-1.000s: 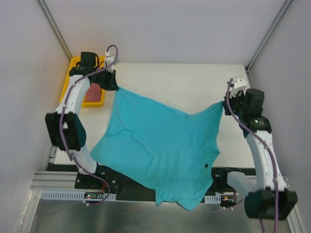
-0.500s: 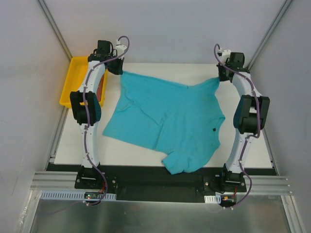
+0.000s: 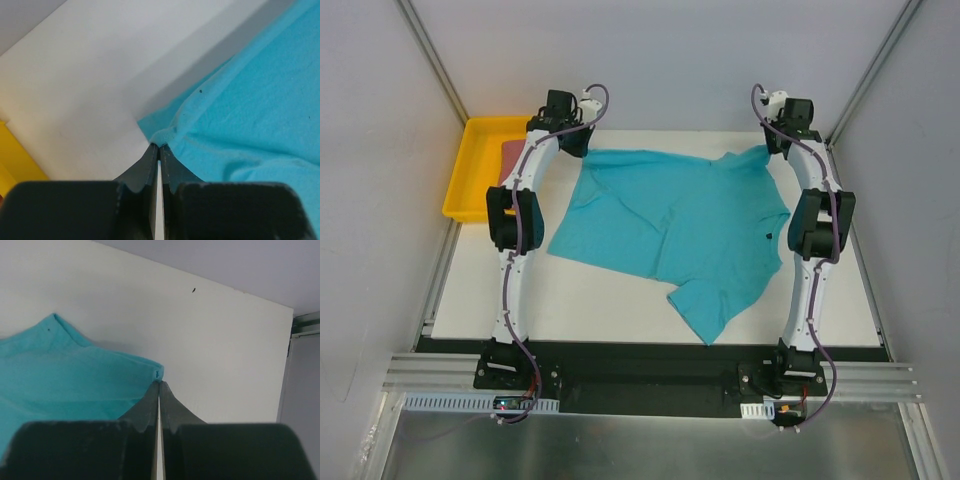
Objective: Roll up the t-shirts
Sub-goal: Flatten out the T-shirt at the center of the board, then fold the T-shirt at the center of the board.
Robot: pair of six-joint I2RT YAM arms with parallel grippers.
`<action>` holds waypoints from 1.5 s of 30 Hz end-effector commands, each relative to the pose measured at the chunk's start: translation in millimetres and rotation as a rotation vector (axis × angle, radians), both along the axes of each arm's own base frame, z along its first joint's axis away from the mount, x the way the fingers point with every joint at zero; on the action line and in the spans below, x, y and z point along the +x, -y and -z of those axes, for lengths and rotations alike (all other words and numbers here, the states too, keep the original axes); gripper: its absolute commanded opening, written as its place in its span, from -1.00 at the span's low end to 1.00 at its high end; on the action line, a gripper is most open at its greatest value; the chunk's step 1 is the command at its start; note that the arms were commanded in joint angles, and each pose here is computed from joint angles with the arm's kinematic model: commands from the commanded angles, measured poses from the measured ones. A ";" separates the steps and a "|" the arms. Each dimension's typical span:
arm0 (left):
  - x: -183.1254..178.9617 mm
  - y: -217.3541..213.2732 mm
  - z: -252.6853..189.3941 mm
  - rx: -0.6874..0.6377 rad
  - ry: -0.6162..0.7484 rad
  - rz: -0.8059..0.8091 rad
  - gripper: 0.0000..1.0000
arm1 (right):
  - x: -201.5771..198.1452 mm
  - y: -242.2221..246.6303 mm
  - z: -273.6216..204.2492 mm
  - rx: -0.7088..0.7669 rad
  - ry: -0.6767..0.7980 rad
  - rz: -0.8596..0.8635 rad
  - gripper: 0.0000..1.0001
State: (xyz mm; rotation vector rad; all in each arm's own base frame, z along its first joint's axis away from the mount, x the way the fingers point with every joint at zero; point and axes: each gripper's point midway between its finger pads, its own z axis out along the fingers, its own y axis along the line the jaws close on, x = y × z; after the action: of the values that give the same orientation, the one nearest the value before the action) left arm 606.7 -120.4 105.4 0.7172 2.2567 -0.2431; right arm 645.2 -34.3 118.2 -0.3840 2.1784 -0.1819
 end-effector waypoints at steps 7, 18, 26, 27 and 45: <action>-2.1 -5.5 -63.1 0.041 0.142 0.080 -1.00 | -57.8 -0.2 -72.7 -0.035 0.027 0.005 -0.99; 20.3 -3.1 -75.3 0.092 0.256 0.160 -1.00 | -104.7 5.6 -85.5 -0.009 -0.029 0.045 -0.99; 30.1 -10.1 -98.5 0.153 0.373 0.241 -1.00 | -136.8 5.0 -76.6 -0.016 -0.082 0.037 -0.99; 29.3 -10.2 -99.6 0.170 0.383 0.262 -1.00 | -140.5 5.0 -75.7 -0.019 -0.092 0.035 -0.99; -13.1 -23.2 -77.8 0.370 0.387 0.528 -1.00 | -228.9 -9.2 -61.8 0.043 -0.227 0.032 -0.99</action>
State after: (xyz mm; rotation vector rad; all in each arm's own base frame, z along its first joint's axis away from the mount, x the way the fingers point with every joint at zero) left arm 596.8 -104.0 137.7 1.3346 1.8770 -0.0277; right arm 439.0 -26.2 169.7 -0.3925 2.4003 -0.1282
